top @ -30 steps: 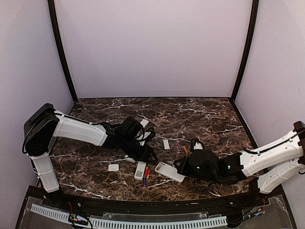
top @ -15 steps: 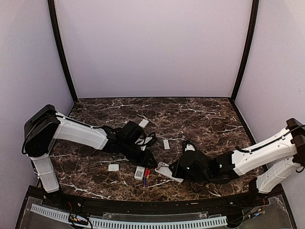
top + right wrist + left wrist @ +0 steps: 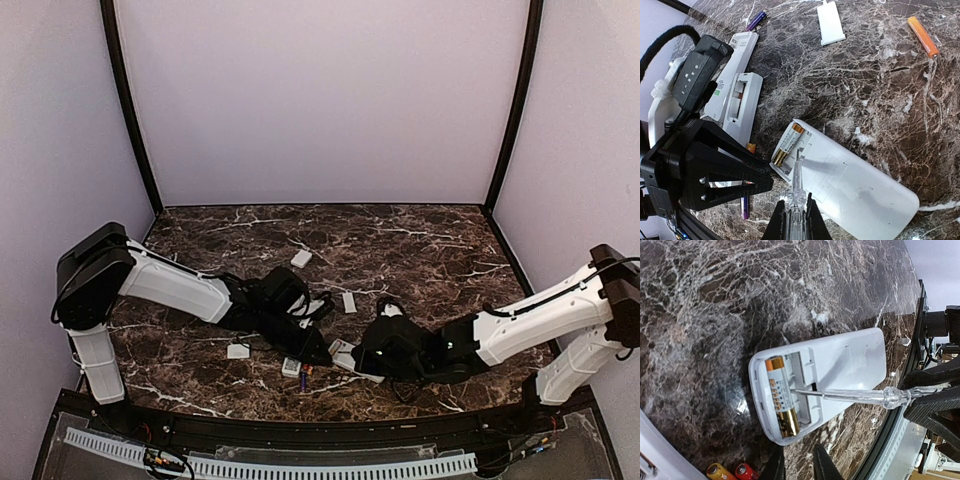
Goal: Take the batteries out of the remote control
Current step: Remove the battery from the remote control without the battery cover.
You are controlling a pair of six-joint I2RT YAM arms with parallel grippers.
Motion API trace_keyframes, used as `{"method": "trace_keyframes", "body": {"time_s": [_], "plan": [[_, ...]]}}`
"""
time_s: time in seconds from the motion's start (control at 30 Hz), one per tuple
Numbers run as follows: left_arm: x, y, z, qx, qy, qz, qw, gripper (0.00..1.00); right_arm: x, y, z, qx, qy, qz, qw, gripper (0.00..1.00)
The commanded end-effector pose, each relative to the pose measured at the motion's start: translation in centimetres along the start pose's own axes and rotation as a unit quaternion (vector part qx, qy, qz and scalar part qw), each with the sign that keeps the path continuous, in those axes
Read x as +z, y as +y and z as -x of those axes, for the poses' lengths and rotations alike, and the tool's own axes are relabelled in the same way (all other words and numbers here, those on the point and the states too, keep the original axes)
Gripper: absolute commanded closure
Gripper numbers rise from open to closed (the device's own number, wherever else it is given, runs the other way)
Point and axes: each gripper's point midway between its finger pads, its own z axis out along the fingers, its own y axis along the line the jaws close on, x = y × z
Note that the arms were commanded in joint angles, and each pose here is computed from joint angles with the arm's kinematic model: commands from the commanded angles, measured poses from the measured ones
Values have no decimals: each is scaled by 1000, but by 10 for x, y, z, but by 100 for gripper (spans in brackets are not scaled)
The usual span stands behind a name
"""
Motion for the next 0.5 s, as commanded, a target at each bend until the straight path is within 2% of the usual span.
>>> {"method": "trace_keyframes", "body": {"time_s": [0.0, 0.17, 0.47], "plan": [[8, 5, -9, 9, 17, 1, 1000, 82, 7, -19, -11, 26, -3, -14, 1000, 100], [12, 11, -12, 11, 21, 14, 1000, 83, 13, -36, -14, 67, -25, 4, 997, 100], [20, 13, -7, 25, 22, 15, 999, 88, 25, -36, -18, 71, -47, 51, 995, 100]]}}
